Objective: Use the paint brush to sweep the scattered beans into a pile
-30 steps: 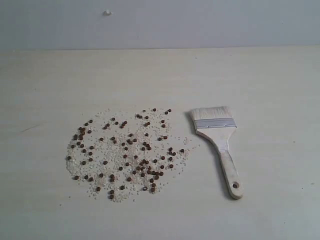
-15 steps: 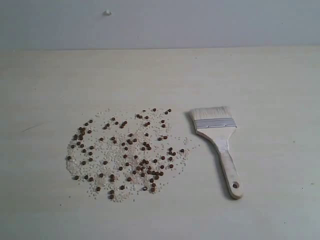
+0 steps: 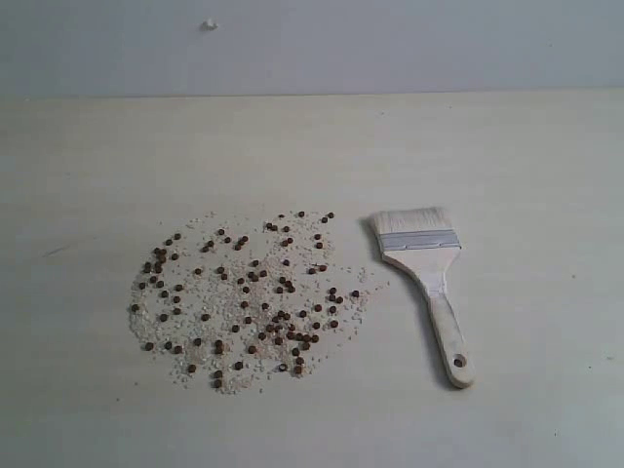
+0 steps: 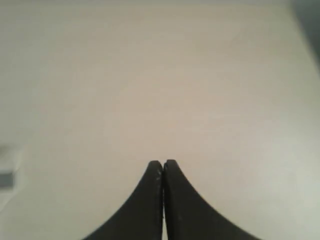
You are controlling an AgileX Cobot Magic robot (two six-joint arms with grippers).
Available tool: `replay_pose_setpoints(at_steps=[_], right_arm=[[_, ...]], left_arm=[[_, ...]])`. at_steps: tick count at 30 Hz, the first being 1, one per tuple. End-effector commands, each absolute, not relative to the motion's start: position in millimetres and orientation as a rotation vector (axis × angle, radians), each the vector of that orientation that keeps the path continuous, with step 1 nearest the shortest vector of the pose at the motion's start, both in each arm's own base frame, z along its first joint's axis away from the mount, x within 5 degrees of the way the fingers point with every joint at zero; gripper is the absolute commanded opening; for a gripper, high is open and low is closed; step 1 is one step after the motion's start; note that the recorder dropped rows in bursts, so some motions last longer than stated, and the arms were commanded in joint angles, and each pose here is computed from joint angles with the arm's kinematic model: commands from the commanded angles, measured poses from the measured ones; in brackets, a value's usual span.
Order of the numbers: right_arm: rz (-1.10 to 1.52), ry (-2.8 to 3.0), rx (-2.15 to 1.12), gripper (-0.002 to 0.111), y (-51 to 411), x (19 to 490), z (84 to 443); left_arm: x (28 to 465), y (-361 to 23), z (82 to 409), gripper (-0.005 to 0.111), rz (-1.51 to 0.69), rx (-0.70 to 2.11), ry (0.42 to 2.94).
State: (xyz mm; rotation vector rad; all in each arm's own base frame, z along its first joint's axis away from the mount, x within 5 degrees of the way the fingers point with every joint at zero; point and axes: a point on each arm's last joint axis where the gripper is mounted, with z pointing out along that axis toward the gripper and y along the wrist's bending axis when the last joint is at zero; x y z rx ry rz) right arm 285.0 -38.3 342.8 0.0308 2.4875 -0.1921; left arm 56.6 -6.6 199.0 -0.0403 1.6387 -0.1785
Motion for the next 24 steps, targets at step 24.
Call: replay_pose_setpoints(at_steps=[24], right_arm=[[0.167, 2.986, -0.281, 0.019, 148.1, 276.7, 198.8]], left_arm=[[55.8, -8.1, 201.0, 0.0, -0.211, -0.029, 1.622]])
